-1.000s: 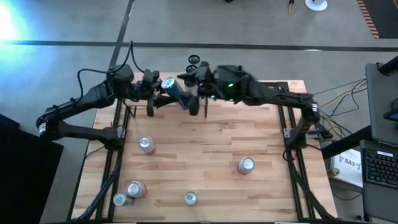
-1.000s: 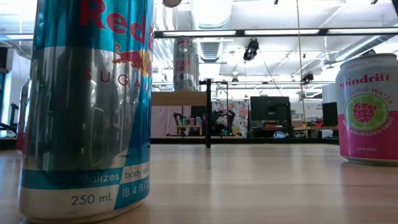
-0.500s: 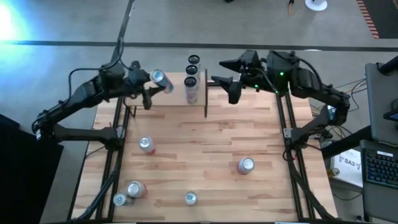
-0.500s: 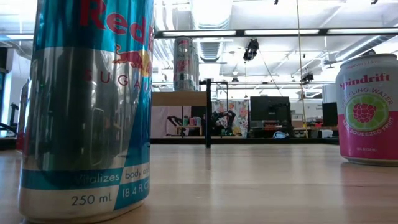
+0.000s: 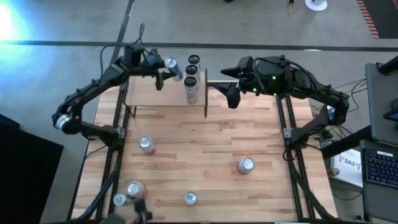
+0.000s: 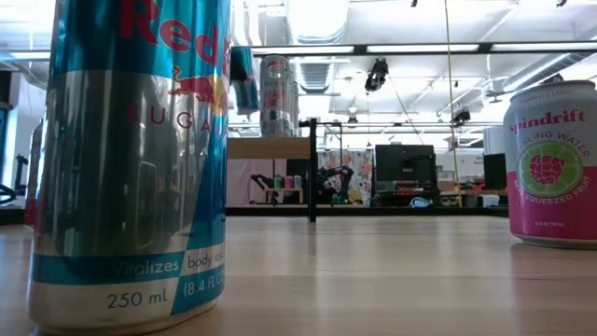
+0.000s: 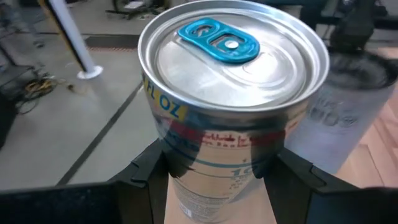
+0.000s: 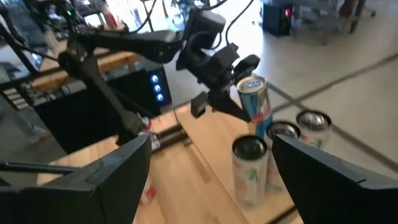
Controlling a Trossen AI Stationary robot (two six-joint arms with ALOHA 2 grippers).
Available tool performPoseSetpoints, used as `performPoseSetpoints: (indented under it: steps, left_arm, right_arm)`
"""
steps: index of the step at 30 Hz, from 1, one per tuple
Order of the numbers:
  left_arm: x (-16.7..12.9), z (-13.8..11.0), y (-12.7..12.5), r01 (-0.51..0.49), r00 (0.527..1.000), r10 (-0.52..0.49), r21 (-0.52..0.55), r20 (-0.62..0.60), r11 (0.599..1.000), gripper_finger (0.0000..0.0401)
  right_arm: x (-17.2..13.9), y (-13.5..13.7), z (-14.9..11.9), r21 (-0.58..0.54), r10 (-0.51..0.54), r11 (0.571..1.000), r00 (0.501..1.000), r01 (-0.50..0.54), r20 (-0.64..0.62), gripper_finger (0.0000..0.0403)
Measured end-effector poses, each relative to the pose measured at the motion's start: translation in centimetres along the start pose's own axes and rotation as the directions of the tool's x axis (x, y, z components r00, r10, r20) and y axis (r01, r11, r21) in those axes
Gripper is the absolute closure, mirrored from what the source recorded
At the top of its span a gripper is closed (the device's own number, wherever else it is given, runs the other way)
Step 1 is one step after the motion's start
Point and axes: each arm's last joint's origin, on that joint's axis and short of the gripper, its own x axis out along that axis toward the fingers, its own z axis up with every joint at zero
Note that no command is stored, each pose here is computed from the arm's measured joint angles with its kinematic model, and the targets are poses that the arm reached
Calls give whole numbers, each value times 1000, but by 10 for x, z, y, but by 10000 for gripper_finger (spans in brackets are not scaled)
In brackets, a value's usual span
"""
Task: Place canned beverage on shelf
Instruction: Put the top right blue soda can on the shelf
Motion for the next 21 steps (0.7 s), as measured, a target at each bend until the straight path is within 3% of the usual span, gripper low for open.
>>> performPoseSetpoints:
  steps: [4,11,21]
  left_arm:
    - [20,-18,9,29,998,-30,-18,-62,999,233]
    - [42,-36,21,31,995,-34,-30,-91,999,233]
    - [48,-45,34,6,996,-10,-40,-86,999,233]
  right_arm:
    - [-2,-2,-4,7,-23,1000,999,23,-36,78]
    - [-3,-7,-6,-27,-151,988,988,150,-34,78]
    - [-3,-9,-5,-33,-165,986,986,164,-30,78]
